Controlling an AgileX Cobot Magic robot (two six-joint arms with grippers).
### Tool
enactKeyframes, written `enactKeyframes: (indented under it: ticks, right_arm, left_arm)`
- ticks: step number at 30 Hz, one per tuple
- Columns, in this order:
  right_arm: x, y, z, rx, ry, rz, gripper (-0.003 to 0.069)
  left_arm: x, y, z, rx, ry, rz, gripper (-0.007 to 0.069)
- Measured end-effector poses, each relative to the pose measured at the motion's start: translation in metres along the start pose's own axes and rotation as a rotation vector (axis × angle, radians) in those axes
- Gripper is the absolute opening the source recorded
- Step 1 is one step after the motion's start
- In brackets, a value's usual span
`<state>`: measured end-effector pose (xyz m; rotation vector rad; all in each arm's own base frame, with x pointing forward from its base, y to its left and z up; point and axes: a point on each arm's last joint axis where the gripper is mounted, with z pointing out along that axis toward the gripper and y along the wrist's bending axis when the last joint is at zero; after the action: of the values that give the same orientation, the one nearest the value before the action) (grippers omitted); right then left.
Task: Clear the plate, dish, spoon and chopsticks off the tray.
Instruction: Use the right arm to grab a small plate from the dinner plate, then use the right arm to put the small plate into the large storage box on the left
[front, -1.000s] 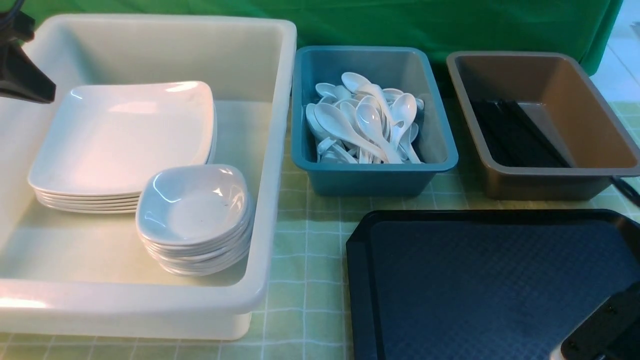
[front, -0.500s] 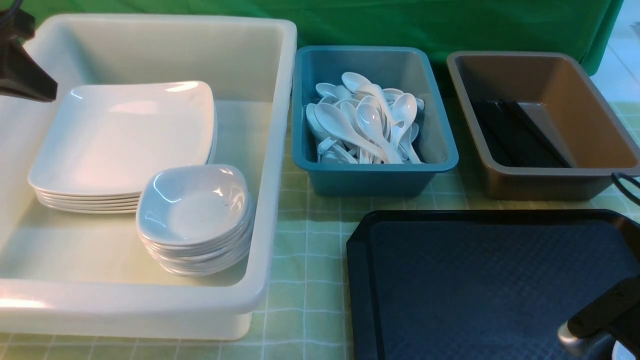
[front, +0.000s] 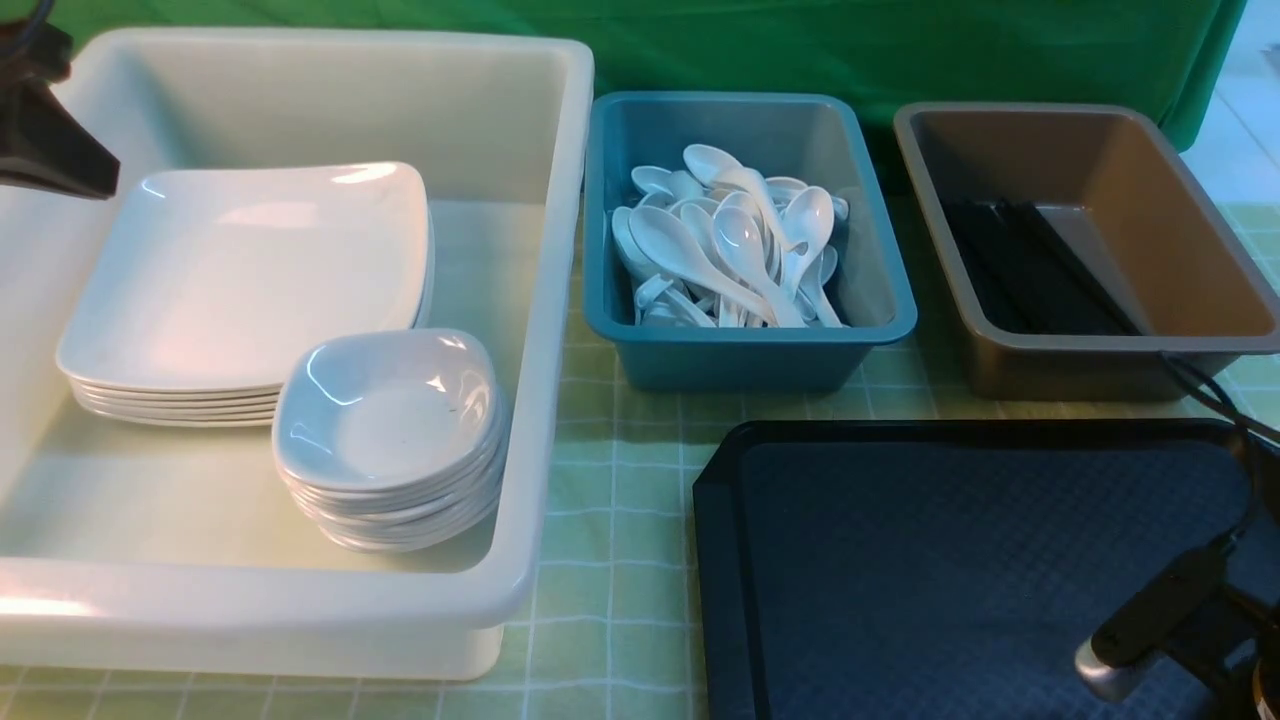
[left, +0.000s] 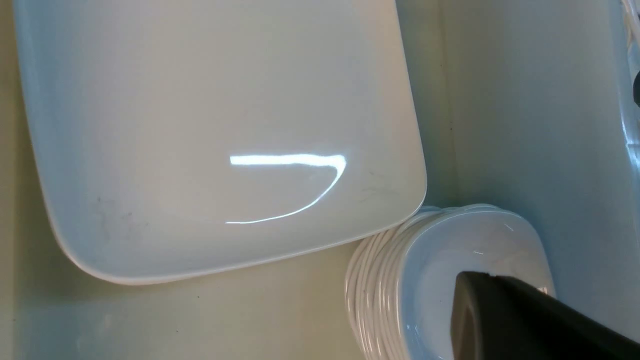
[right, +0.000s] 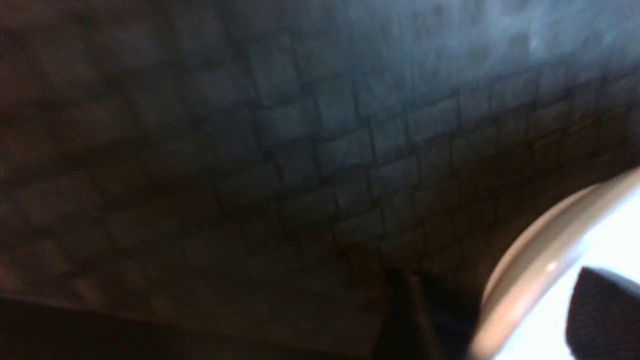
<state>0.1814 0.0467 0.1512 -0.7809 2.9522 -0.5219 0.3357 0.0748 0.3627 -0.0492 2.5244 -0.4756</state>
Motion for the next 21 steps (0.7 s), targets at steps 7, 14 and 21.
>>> enactKeyframes:
  ticks: [7, 14, 21]
  right_arm:
    - [-0.002, -0.004, 0.004, 0.005, 0.032, -0.02, 0.0125]
    - [-0.03, -0.01, -0.052, -0.062, -0.06, -0.034, 0.0027]
    - [-0.069, 0.008, -0.206, -0.102, -0.531, -0.138, 0.0022]
  left_arm:
    - [0.0, 0.0, 0.0, 0.0, 0.0, 0.0, -0.0013]
    - [0.0, 0.0, 0.0, -0.002, -0.001, 0.001, -0.0013]
    - [0.0, 0.001, 0.0, -0.014, 0.004, 0.007, -0.0013]
